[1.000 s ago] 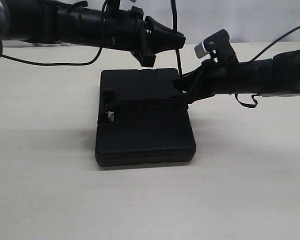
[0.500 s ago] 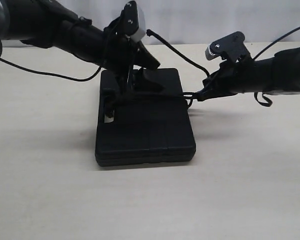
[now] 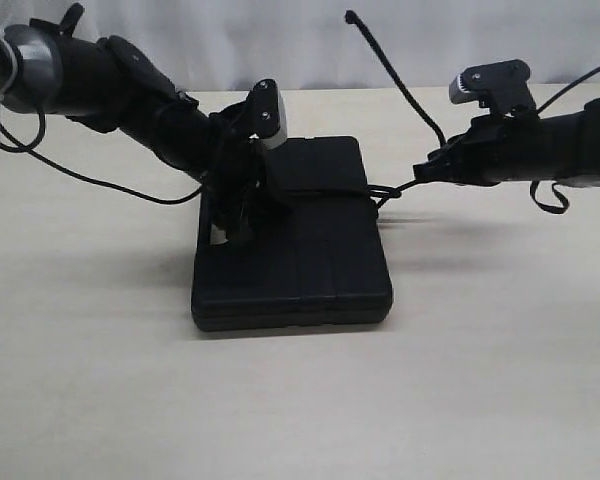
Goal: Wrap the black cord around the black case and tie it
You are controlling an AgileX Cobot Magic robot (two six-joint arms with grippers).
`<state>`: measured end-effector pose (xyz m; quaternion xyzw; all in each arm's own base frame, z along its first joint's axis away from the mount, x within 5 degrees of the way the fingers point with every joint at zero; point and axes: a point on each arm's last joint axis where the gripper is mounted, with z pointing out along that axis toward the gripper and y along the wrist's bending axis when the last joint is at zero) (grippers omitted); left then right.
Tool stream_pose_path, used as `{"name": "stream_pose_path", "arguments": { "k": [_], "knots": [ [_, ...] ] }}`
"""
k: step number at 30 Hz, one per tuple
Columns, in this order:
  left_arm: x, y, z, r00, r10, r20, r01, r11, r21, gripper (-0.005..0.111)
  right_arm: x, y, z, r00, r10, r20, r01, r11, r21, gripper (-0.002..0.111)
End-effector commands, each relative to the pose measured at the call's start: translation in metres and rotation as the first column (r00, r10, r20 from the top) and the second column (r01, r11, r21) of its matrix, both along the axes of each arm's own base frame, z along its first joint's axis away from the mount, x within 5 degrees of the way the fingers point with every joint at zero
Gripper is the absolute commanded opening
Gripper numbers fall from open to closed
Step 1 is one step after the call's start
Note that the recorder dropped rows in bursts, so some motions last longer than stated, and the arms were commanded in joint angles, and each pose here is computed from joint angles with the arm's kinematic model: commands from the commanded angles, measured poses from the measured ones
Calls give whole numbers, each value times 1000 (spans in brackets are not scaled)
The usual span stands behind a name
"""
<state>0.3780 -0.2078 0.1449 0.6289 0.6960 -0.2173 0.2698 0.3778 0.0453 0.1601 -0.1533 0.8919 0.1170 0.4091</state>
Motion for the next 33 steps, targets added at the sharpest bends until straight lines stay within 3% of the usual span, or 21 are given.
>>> {"name": "stream_pose_path", "arguments": {
  "k": [1, 6, 10, 12, 16, 18, 20, 23, 26, 30, 33],
  "knots": [
    [3, 6, -2, 998, 59, -5, -58, 995, 77, 0, -3, -21, 2, 1000, -26, -8, 27, 994, 106, 4],
    [8, 14, -7, 990, 138, 18, -139, 976, 167, 0, -7, -45, -7, 997, -70, -41, 77, 981, 178, 4],
    [9, 14, -6, 989, 148, 17, -149, 976, 160, 0, -5, -60, -47, 975, -140, -171, 173, 964, 201, 5],
    [9, 14, -6, 989, 149, 16, -150, 976, 160, 0, -1, -59, -57, 975, -121, -188, 163, 961, 224, 19],
    [8, 13, -7, 989, 145, 9, -145, 976, 160, 0, -2, -79, -63, 932, -296, -211, 307, 951, 24, 41],
    [8, 13, -7, 989, 147, 13, -148, 976, 160, 0, -6, -100, -62, 860, -471, -194, 448, 881, -155, 47],
    [8, 13, -6, 989, 148, 14, -148, 976, 160, 0, -7, -107, -59, 834, -524, -176, 488, 847, -211, 47],
    [8, 13, -6, 989, 148, 14, -148, 976, 160, 0, -7, -98, -46, 881, -446, -157, 428, 893, -139, 47],
    [8, 13, -7, 989, 147, 12, -147, 976, 160, 0, -9, -76, -28, 974, -200, -110, 199, 980, -19, 47],
    [6, 13, 2, 991, 137, 5, -136, 979, 150, 0, -12, -61, -7, 997, -50, -60, 54, 996, 68, 45],
    [3, 13, 22, 989, 145, 30, -148, 981, 122, 0, -17, -55, -2, 998, 46, -50, -42, 997, 69, 32]
  ]
}}
